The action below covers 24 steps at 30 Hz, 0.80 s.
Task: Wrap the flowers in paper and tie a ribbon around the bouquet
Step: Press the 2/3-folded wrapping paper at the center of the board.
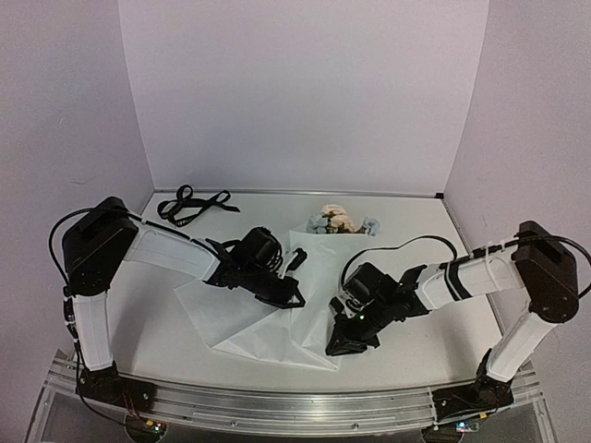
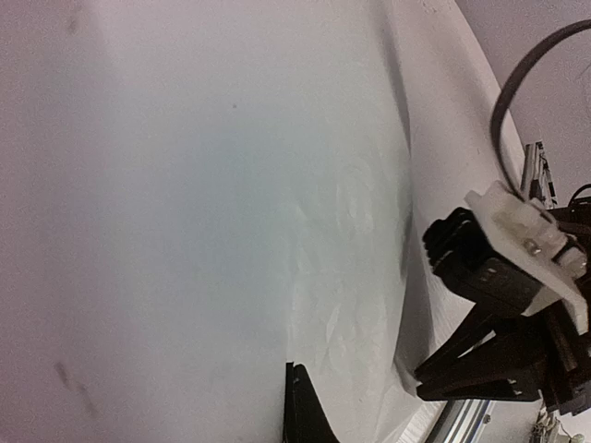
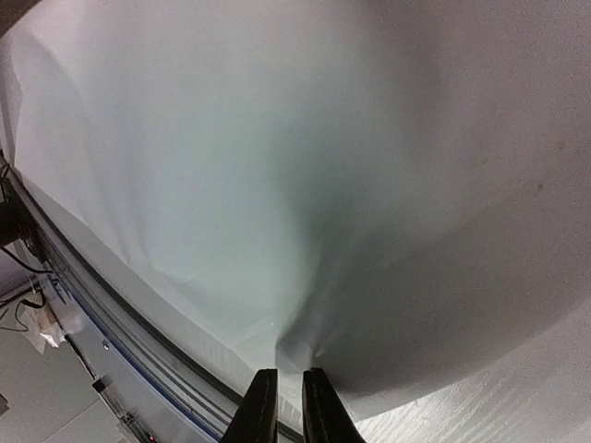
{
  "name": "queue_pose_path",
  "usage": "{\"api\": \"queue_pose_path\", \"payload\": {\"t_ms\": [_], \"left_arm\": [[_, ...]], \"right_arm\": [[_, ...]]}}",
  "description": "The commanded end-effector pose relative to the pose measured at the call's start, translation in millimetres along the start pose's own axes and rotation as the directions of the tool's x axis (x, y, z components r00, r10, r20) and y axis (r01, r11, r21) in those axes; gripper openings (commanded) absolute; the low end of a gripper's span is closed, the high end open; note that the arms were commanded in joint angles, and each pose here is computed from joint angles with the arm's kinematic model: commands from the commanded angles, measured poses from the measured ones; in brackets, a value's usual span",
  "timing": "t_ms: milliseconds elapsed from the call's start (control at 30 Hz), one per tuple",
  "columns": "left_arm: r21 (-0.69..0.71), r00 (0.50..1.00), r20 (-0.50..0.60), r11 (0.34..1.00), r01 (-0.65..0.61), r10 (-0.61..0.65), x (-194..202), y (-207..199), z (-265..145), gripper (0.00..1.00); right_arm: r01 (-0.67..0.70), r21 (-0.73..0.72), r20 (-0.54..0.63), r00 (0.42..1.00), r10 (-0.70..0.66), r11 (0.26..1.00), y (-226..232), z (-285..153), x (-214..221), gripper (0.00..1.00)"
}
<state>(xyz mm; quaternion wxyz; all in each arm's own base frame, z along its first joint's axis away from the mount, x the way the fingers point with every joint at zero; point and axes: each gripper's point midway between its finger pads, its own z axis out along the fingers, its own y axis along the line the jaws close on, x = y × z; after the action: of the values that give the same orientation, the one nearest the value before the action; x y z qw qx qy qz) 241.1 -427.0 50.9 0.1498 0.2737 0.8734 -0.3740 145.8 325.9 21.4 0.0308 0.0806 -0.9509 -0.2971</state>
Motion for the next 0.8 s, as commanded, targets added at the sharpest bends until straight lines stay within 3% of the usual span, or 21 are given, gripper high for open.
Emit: {"api": "queue_pose_path", "payload": {"t_ms": [0, 167, 367, 500, 567, 767], "left_arm": [[0.020, 0.996, 0.080, 0.999, -0.037, 0.036, -21.5, -13.2, -18.3, 0.00], [-0.024, 0.996, 0.087, 1.000, -0.008, 0.010, -19.7, 0.3, -23.2, 0.00], [-0.055, 0.998, 0.061, 0.998, 0.037, -0.034, -8.9, 15.6, -25.4, 0.02], [-0.078, 0.996, 0.090, 0.996, 0.035, -0.028, -12.3, 14.1, -39.1, 0.27], [-0.096, 0.994, 0.111, 0.995, 0.028, -0.017, -16.3, 11.7, -50.1, 0.44], [-0.105, 0.983, 0.179, 0.994, -0.014, 0.033, -26.9, -11.5, -86.0, 0.48]], "right_arm": [[-0.051, 0.027, 0.067, 0.997, 0.049, 0.998, -13.8, 16.5, -13.4, 0.07], [-0.058, 0.094, 0.118, 0.992, 0.047, 0.994, -40.9, 18.2, -8.0, 0.07], [-0.024, 0.102, 0.131, 0.991, 0.011, 0.994, -38.1, 15.6, -6.7, 0.07], [-0.002, 0.100, 0.107, 0.994, -0.009, 0.995, -30.6, 17.1, -3.8, 0.08], [0.008, 0.096, 0.094, 0.995, -0.017, 0.995, -26.8, 17.7, -2.6, 0.08], [0.020, 0.084, 0.083, 0.996, -0.027, 0.996, -17.8, 12.5, -1.8, 0.08]]}}
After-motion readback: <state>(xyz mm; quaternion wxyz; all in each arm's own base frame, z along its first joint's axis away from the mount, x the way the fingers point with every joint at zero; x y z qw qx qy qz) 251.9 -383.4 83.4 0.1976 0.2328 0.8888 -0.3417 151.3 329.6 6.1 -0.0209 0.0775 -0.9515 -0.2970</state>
